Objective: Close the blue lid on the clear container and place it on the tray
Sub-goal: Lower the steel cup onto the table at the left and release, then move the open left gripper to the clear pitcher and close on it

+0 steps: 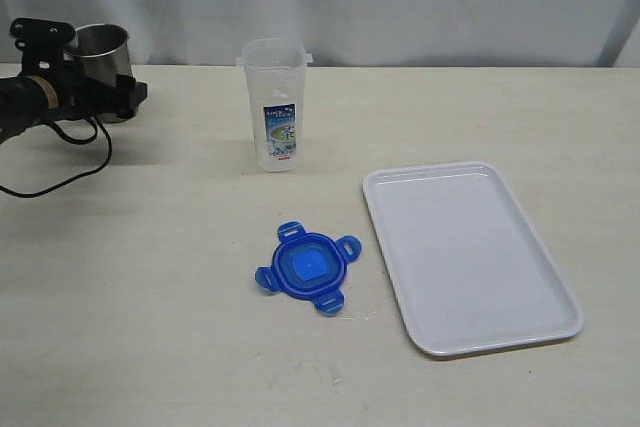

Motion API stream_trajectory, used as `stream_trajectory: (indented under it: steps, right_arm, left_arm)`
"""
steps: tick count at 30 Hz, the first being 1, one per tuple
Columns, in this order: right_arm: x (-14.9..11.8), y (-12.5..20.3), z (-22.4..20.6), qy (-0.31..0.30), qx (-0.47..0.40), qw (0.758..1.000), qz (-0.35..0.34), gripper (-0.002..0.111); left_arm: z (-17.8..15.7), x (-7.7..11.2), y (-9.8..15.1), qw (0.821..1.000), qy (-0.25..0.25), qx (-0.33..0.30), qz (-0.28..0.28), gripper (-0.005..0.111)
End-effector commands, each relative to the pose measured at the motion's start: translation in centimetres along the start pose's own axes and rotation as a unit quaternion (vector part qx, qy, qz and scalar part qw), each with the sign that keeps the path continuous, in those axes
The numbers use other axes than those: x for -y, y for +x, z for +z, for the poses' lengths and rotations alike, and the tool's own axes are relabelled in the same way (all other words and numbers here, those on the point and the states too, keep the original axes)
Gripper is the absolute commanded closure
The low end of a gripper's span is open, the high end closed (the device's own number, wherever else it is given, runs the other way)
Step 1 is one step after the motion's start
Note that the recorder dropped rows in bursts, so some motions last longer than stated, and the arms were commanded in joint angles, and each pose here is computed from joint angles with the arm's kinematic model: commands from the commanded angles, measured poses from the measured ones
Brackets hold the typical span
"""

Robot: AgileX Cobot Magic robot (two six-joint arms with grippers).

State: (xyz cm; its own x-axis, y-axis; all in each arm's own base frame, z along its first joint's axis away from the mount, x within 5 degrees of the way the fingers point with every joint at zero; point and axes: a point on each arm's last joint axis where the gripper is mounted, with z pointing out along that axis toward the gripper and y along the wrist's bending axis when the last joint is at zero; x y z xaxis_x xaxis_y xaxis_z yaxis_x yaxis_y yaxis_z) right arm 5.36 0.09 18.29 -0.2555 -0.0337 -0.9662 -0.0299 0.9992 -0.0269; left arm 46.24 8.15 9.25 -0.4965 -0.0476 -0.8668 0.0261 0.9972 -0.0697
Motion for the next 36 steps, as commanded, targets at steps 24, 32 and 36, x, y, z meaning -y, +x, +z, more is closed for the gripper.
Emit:
stream_trajectory:
  steps: [24, 32, 36]
  right_arm:
    - [0.0, 0.1, 0.0, 0.002, 0.002, 1.0, -0.001, 0.104]
    - [0.0, 0.1, 0.0, 0.002, 0.002, 1.0, -0.001, 0.104]
    - [0.0, 0.1, 0.0, 0.002, 0.002, 1.0, -0.001, 0.104]
  left_arm:
    - [-10.6, 7.0, 2.2, 0.966, 0.242, 0.084, 0.043, 0.002]
    - [-11.6, 10.6, 2.5, 0.915, 0.36, 0.115, 0.141, 0.002]
    - [-10.5, 12.4, 2.4, 0.925, 0.305, 0.121, 0.193, 0.002]
